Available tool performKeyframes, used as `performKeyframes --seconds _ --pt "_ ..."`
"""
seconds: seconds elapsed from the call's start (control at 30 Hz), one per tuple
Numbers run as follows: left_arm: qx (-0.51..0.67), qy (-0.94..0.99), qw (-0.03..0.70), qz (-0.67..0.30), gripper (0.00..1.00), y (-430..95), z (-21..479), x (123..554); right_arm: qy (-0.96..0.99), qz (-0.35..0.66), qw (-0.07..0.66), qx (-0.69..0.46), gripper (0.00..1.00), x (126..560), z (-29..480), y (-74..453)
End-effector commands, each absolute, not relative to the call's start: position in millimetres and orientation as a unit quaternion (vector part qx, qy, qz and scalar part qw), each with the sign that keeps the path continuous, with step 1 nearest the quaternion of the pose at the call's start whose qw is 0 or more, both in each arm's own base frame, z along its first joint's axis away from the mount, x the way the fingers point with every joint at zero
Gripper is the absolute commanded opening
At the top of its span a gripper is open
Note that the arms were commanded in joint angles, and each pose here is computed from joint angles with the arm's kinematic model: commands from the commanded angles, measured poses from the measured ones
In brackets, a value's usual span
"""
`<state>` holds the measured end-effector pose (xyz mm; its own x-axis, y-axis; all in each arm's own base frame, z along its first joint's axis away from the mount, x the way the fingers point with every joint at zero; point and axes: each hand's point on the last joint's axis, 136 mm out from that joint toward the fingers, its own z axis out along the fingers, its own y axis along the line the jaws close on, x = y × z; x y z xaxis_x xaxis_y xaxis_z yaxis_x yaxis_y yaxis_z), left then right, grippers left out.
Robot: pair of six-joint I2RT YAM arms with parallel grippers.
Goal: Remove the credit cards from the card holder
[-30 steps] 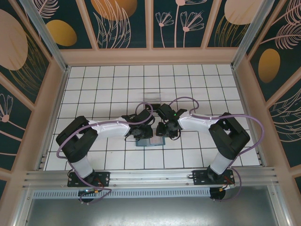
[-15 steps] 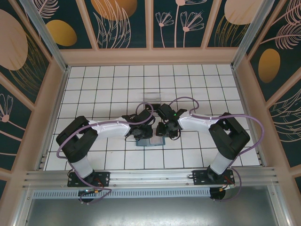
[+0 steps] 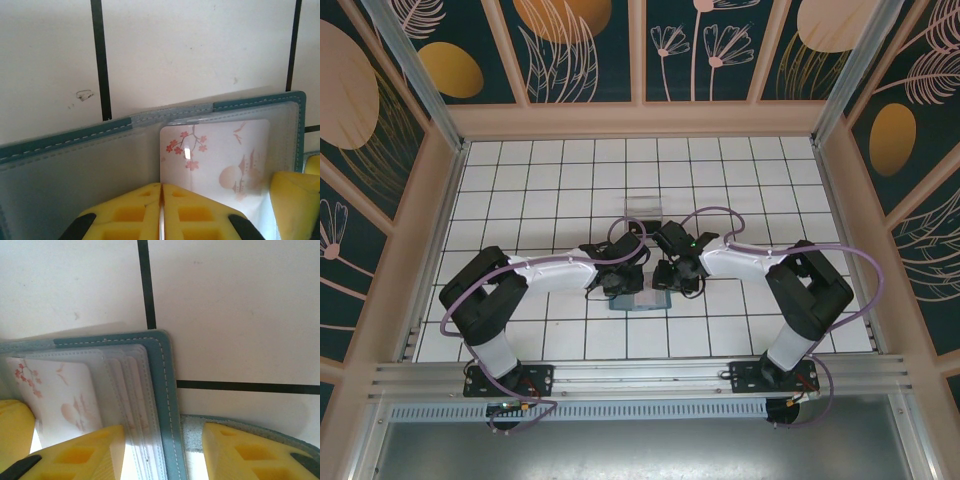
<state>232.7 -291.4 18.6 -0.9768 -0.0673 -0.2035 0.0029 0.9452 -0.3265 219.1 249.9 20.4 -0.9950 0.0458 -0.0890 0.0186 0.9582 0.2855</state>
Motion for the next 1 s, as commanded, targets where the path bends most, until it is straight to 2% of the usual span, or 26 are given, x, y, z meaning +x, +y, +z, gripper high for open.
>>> performKeyframes --seconds 0.0,0.17,0.37,0.57,0.97 --pt "-0.012 0.986 0.104 -0.130 0.11 -277 17 228 0.993 0.106 0.034 0.029 0.44 208 13 230" --pt "-0.016 0.979 0.126 -0.158 0.19 -286 35 236 0.993 0.110 0.033 0.027 0.42 208 12 232" --pt "-0.038 0.965 0.134 -0.224 0.22 -292 47 238 0.993 0.109 0.031 0.023 0.41 207 12 232" --pt "-0.075 0.921 0.119 -0.363 0.29 -301 61 237 0.993 0.111 0.031 0.022 0.41 207 11 232" --pt "-0.062 0.902 0.101 -0.415 0.33 -316 69 237 0.993 0.113 0.031 0.023 0.40 205 13 231"
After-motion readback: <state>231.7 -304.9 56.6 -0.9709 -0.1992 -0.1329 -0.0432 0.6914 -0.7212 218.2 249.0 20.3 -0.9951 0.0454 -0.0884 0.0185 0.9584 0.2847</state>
